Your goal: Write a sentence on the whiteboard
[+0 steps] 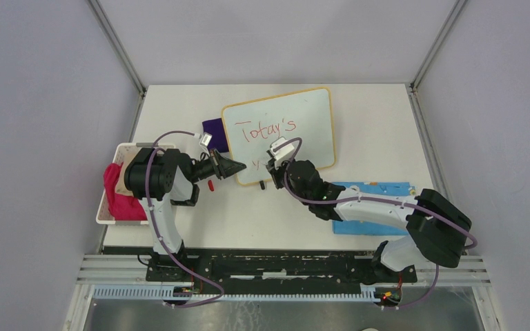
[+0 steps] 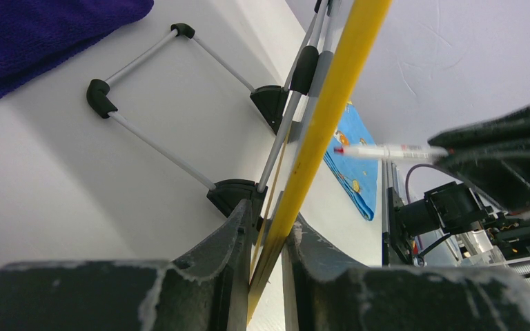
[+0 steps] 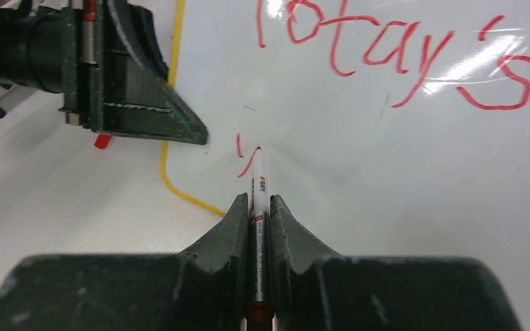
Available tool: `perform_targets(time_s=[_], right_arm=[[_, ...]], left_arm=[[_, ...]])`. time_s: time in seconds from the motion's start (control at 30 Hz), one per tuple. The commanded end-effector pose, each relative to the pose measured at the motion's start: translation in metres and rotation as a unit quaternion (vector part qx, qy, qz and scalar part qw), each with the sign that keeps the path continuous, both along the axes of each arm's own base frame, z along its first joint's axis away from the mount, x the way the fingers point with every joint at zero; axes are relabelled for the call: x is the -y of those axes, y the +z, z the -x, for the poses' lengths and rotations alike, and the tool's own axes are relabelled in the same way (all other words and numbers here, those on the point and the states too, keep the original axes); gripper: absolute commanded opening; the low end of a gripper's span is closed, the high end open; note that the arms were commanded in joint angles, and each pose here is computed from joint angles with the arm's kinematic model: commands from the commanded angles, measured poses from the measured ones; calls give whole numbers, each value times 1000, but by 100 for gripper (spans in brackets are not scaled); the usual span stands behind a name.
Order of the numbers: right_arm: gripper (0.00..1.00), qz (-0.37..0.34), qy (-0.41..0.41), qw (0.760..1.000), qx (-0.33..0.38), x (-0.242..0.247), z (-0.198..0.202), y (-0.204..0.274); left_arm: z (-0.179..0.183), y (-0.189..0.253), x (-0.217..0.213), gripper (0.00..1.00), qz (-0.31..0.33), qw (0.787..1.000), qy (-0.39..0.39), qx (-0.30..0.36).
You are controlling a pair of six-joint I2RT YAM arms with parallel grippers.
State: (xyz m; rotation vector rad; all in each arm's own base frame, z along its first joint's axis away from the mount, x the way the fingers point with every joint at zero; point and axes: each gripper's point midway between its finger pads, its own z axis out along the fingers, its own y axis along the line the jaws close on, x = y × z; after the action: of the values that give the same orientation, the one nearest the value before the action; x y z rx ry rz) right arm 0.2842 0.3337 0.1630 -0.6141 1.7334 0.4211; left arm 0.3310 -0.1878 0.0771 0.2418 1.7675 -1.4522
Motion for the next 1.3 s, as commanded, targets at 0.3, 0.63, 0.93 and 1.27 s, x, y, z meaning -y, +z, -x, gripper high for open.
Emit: perform_targets(time_s=[0.3,0.63,0.93,1.27], right_arm=[[0,-26,-16,999,19,-7,-23,24],[0,-10,-17,1000,7,-7,-25,10],[0,5,-19,1000,-8,-3,-22,-6],[0,15,-31,999,-14,14,-16,-18]], left_arm=[[-7,13,0,2,16,999,15,41],[-7,13,0,2,16,999,15,41],[-7,13,0,2,16,999,14,40],[-7,13,0,2,16,999,15,40]])
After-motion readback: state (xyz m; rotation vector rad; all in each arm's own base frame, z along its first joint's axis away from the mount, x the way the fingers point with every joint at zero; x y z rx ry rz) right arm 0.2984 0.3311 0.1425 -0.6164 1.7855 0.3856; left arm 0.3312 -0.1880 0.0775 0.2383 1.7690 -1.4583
